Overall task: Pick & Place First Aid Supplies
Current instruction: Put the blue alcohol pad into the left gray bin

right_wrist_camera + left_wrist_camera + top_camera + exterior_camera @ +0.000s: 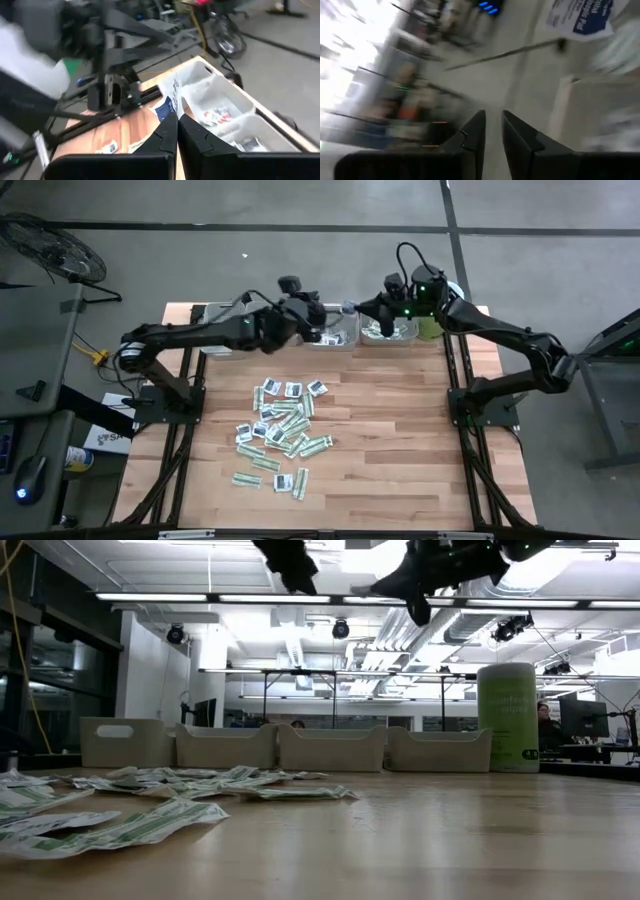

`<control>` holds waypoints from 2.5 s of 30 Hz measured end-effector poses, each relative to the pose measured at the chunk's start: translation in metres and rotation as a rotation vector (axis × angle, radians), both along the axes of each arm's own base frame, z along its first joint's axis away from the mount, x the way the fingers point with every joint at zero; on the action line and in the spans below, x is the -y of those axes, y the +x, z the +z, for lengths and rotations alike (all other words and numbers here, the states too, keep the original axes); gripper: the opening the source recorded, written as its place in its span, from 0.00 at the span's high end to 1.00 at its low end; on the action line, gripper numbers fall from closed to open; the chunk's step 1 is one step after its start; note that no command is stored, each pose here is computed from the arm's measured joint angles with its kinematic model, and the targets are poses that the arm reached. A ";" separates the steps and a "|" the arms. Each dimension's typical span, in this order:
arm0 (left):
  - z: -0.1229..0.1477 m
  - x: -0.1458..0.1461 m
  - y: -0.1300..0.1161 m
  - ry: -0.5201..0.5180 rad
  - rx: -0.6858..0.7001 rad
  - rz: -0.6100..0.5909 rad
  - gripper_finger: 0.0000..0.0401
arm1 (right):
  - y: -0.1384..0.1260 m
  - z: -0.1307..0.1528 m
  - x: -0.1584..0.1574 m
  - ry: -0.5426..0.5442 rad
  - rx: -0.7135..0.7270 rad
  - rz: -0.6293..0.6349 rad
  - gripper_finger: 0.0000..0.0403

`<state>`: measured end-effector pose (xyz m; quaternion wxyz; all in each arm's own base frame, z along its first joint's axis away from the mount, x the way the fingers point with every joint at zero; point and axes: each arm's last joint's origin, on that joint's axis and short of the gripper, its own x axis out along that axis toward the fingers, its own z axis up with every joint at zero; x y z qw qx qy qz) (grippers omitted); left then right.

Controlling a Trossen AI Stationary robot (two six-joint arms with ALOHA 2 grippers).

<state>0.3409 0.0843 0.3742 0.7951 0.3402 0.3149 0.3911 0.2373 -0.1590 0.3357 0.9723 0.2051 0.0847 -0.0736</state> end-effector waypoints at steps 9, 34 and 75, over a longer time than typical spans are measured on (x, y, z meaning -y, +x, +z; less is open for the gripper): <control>0.015 -0.029 -0.037 -0.693 0.374 -0.337 0.85 | -0.002 0.011 -0.011 -0.234 0.013 0.021 1.00; 0.011 -0.066 -0.018 -1.085 0.677 -0.537 0.44 | 0.010 0.014 -0.029 -0.397 0.019 0.008 1.00; -0.002 -0.070 -0.016 -1.079 0.686 -0.322 1.00 | -0.025 0.035 -0.019 -0.210 0.090 -0.157 0.61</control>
